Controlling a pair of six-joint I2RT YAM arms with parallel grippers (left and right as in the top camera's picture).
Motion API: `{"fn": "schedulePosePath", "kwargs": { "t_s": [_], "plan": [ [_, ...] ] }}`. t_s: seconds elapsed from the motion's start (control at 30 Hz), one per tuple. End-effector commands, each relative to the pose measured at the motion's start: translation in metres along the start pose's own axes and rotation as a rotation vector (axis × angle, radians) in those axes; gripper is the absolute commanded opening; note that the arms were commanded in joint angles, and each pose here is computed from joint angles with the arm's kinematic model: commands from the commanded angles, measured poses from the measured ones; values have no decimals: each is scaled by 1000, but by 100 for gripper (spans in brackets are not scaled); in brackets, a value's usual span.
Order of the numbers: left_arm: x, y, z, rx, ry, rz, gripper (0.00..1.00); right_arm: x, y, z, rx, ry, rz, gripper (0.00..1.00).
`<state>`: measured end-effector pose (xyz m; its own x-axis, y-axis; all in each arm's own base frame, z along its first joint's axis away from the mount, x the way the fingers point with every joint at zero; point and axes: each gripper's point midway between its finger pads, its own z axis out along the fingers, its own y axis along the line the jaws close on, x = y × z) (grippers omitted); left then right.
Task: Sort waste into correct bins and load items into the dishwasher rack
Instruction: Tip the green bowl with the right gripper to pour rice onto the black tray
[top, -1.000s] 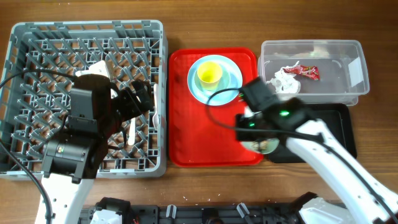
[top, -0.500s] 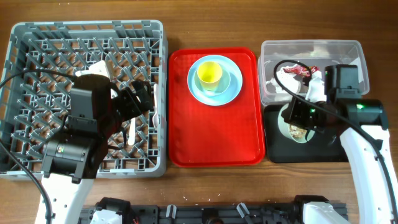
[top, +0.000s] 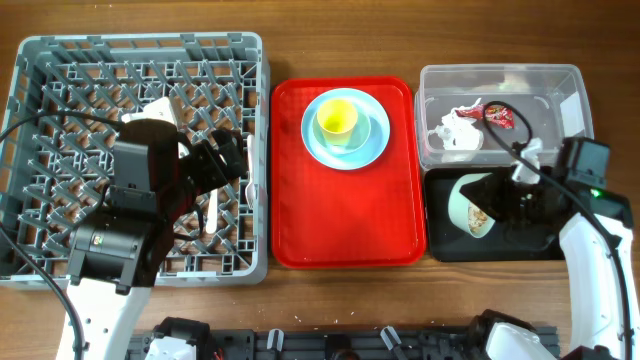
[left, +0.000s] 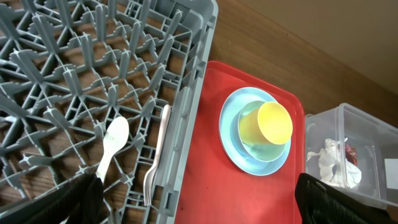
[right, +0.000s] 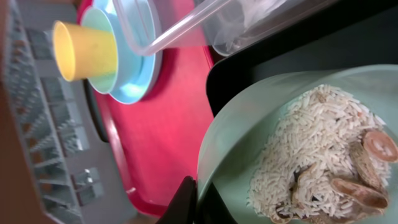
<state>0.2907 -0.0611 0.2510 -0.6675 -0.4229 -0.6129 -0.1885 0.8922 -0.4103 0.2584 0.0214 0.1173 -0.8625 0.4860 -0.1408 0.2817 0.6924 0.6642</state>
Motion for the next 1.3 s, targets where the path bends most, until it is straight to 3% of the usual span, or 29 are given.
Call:
{"fn": "schedulePosePath", "kwargs": {
  "t_s": [0.0,0.37,0.7,0.9,1.27],
  "plan": [
    [-6,1,0,-9,-13,1,100,0,-1,-6,-142,-38,39,4],
    [-5,1,2,-12,-8,1,100,-5,-2,-24,-400,-147,81,4],
    [-5,1,2,-13,-7,1,100,-3,-2,-22,-406,-145,70,4],
    [-5,1,2,-13,-7,1,100,-4,33,-43,-645,-154,28,4],
    [-5,1,2,-13,-7,1,100,-11,47,-55,-737,-191,-66,4]
  ]
}}
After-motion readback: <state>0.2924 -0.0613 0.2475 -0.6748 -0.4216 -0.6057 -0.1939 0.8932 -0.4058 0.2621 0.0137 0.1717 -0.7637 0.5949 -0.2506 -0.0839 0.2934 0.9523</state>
